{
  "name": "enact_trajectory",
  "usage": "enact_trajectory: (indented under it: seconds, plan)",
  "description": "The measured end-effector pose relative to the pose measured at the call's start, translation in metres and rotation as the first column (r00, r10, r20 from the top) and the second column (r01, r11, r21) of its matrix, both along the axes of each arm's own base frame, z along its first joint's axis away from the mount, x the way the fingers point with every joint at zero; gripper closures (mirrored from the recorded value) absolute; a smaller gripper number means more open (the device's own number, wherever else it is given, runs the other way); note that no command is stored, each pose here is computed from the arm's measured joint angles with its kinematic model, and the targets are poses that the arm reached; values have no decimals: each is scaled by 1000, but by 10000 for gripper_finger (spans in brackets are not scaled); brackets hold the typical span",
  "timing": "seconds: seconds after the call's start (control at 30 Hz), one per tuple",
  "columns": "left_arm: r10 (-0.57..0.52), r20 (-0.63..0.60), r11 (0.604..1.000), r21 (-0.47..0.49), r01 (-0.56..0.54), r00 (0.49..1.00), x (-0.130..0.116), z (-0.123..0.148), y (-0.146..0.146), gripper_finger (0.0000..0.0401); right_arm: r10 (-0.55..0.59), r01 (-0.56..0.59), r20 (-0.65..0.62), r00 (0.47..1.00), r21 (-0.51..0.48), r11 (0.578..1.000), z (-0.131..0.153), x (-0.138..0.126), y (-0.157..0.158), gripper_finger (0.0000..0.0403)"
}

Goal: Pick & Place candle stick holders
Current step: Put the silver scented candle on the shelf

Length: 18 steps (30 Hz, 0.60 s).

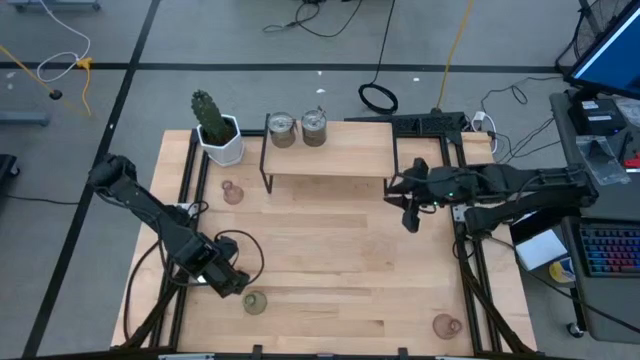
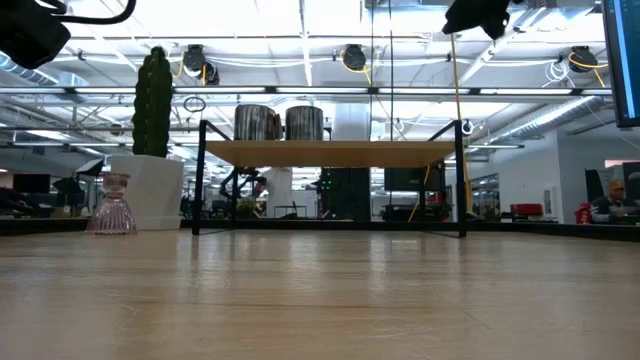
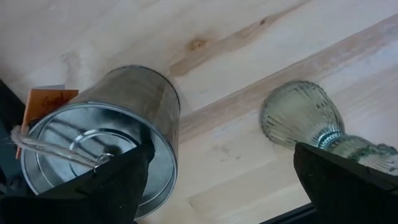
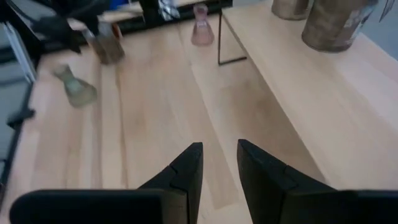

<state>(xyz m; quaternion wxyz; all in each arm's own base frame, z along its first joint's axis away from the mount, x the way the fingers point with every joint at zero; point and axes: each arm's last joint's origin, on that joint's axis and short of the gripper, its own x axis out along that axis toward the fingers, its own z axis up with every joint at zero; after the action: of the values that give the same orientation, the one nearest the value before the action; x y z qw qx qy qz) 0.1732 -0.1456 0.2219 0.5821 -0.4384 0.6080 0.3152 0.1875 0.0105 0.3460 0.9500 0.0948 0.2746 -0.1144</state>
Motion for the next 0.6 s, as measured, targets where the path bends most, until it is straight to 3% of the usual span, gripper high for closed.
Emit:
enact_trajectory:
  seconds: [0.23, 0.37, 0.6]
  plan:
    - [18, -23, 1000, -9, -18, 1000, -1, -1, 0, 23, -51, 40, 149, 987, 76, 996, -43, -23, -2, 313]
    - [18, -52, 1000, 3, -18, 998, -1, -4, 0, 74, -93, 62, 233, 968, 136, 989, -64, -33, -4, 313]
    - [9, -234, 1000, 5, -8, 972, 0, -20, -3, 179, -108, 53, 322, 941, 173, 983, -76, -44, -5, 313]
